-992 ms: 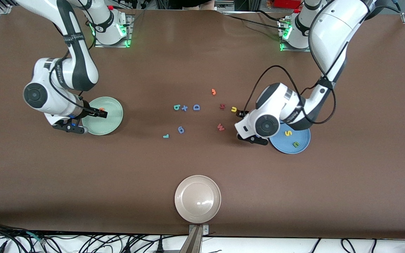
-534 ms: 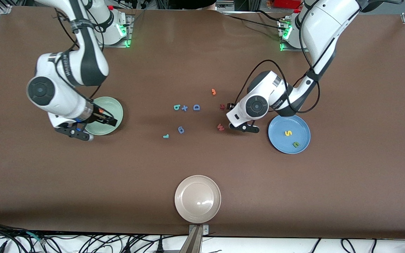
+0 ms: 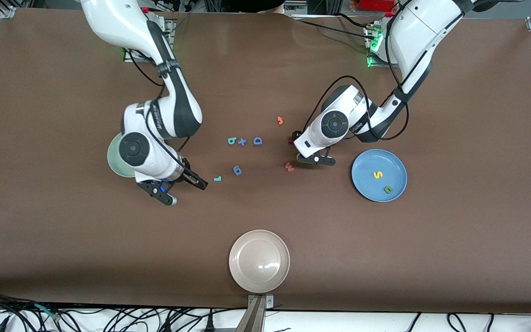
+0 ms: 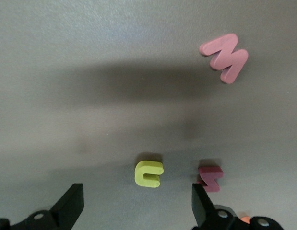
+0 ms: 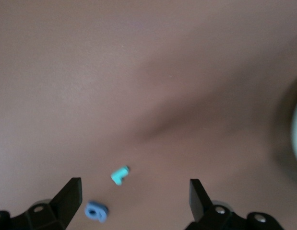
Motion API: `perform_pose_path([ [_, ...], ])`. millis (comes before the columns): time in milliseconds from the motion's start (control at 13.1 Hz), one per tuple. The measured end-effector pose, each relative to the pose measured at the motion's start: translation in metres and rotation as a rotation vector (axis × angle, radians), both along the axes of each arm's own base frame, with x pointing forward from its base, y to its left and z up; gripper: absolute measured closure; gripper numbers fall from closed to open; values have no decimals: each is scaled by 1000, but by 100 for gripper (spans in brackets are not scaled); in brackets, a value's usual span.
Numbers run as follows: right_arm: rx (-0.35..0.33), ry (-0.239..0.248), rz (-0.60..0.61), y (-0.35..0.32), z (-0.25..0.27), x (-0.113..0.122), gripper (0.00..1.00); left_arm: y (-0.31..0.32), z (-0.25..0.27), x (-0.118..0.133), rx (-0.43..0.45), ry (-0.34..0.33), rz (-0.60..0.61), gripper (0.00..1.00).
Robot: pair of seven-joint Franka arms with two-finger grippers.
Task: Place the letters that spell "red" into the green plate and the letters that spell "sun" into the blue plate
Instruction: 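Grasp yellow u with the left gripper while the right gripper grasps teal l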
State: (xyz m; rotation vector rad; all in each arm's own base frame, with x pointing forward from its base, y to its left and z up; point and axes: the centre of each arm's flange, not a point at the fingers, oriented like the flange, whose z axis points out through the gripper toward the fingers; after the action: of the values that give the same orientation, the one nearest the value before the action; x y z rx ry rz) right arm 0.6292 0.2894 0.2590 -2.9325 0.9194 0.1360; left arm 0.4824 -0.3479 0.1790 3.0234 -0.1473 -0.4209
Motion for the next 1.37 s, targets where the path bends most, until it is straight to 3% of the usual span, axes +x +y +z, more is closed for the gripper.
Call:
perform_pose_path([
  [229,2,-41,-64,39,-47,-12,1,1,-3,-2,3,-13,-14,3],
  [381,-14,-34,-73,47,-66,-18,1,2,-5,-4,9,-21,-26,14],
  [458,-20,-29,-74,47,-72,-19,1,2,-7,-5,9,-20,-26,15],
  [534,-25,-24,-75,45,-76,-19,1,3,-8,-6,9,-19,-26,23],
  [839,-34,-15,-83,45,-84,-21,4,4,-10,-6,3,-26,-22,26],
  [992,-33,-14,-83,48,-85,-23,5,4,-9,-5,1,-32,-8,33],
  [1373,-38,-10,-81,52,-91,-27,8,5,-10,-1,-5,-46,37,33],
])
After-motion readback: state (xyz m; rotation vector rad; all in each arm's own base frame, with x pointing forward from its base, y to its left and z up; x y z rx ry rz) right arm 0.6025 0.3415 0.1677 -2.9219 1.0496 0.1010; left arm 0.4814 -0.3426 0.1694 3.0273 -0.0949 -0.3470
